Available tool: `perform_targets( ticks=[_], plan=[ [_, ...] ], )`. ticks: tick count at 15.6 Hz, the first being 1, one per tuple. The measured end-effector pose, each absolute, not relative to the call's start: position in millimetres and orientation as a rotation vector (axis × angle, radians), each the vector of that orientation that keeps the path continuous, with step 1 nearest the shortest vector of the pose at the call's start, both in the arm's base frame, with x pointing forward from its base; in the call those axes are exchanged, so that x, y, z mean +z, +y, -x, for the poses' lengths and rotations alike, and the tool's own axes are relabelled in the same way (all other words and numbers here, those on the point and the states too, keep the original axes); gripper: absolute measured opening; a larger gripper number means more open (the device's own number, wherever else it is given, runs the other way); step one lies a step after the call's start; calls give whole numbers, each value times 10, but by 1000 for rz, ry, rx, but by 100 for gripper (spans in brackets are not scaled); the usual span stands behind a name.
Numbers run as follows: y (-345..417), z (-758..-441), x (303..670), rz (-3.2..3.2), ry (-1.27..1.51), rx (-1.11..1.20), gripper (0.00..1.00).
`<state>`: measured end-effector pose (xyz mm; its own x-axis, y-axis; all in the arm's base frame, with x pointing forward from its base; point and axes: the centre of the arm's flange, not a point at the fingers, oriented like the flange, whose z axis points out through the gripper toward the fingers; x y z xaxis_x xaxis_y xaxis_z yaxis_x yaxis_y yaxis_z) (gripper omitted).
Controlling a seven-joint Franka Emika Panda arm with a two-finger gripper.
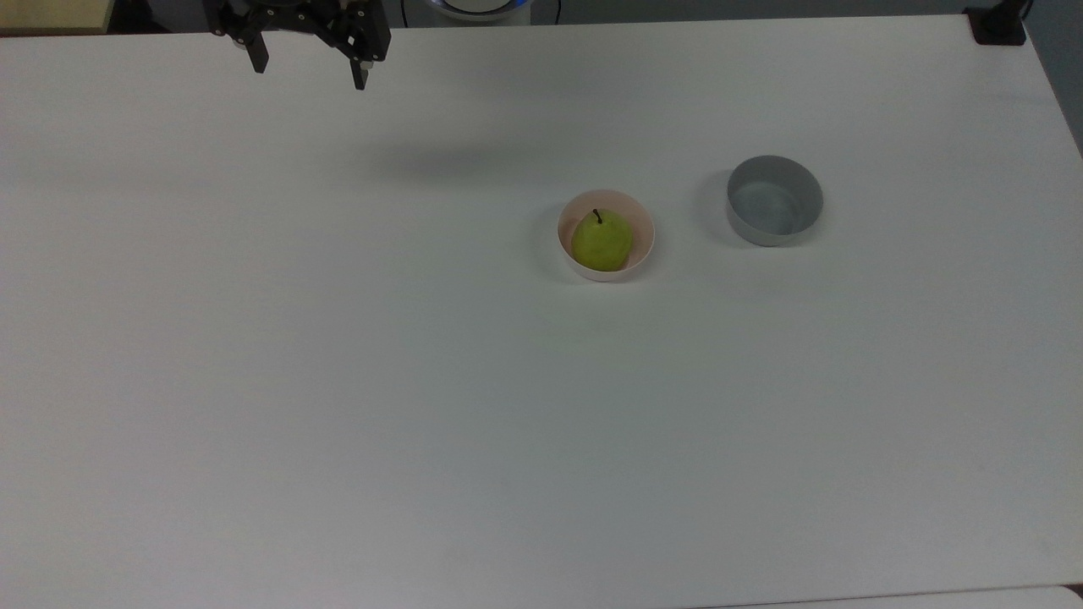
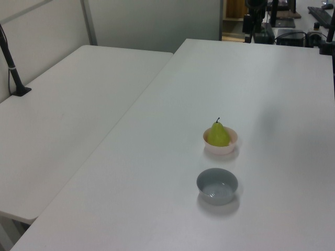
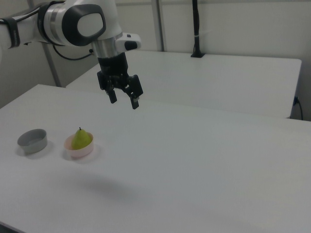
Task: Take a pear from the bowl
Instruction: 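Move the open gripper over the pink bowl holding the green pear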
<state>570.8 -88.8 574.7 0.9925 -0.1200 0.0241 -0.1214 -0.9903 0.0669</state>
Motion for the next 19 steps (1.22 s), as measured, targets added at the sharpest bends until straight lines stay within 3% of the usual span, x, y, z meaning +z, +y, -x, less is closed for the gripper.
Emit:
perform_targets(
  ticks=[19],
  plan=[
    [-821,-5744,5736,-3105,-187,36,100]
  ],
)
